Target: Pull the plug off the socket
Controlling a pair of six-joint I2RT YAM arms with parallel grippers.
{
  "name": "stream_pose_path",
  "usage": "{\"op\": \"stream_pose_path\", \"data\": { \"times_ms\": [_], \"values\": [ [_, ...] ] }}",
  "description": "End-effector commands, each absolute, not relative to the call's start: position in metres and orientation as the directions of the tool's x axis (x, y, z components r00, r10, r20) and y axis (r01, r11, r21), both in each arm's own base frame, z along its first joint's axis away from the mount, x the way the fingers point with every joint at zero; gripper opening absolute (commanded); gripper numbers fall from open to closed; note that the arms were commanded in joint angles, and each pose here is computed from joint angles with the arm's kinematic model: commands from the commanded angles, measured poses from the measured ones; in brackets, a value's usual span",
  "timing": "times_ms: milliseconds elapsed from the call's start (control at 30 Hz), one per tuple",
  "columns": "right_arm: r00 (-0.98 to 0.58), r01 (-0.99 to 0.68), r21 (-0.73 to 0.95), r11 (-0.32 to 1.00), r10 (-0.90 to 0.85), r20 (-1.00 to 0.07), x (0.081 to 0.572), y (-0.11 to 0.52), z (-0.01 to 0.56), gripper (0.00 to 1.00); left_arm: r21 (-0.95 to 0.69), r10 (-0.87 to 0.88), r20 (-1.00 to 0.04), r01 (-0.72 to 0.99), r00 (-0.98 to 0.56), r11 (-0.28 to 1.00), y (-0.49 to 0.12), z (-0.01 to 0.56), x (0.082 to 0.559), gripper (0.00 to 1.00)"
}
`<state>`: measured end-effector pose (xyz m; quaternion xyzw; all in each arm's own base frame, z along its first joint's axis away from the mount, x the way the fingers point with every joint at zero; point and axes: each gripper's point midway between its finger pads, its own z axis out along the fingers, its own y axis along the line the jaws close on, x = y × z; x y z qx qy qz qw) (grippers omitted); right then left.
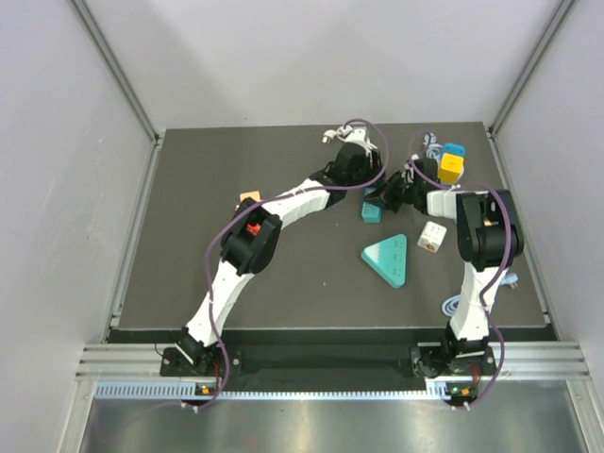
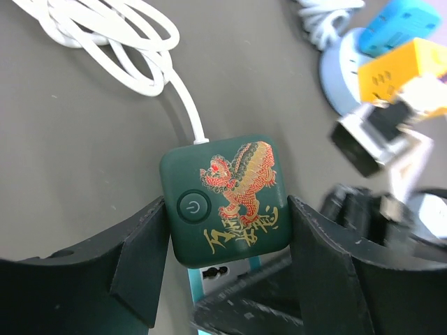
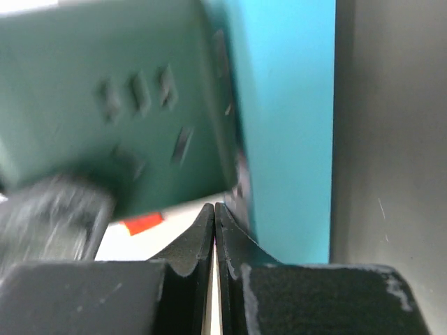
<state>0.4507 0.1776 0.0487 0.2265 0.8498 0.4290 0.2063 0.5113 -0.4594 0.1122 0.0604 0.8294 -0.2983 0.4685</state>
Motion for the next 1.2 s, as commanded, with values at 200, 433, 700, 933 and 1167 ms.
{"op": "stream_pose_path", "data": {
  "times_ms": [200,433,700,933,1167],
  "values": [
    [-0.705,0.533,0.7,0.475,0.707,0.056,0.421,0.141,-0.035,0.0,-0.536,-0.467,-0.837,0.604,-0.286,0.591,-0.472,0.312,0.488,0.0],
    [-0.829,0.305,0.805,0.509,0.557,-0.038,0.435,0.155,-0.01,0.0,-0.488,-0.399,-0.871,0.602,-0.288,0.632,-0.471,0.307,0.491,0.0],
    [-0.845,0.153,0.817,0.556,0.502,-0.184,0.441,0.155,0.033,0.02,-0.474,-0.389,-0.88,0.581,-0.274,0.662,-0.46,0.305,0.495,0.0],
    [-0.856,0.05,0.83,0.556,0.451,-0.251,0.442,0.169,0.069,0.09,-0.397,-0.298,-0.917,0.523,-0.266,0.754,-0.414,0.326,0.477,0.0],
    [-0.852,-0.071,0.807,0.586,0.386,-0.355,0.445,0.19,0.116,0.17,-0.367,-0.18,-0.881,0.393,-0.437,0.843,-0.318,0.268,0.431,0.0]
  ]
}}
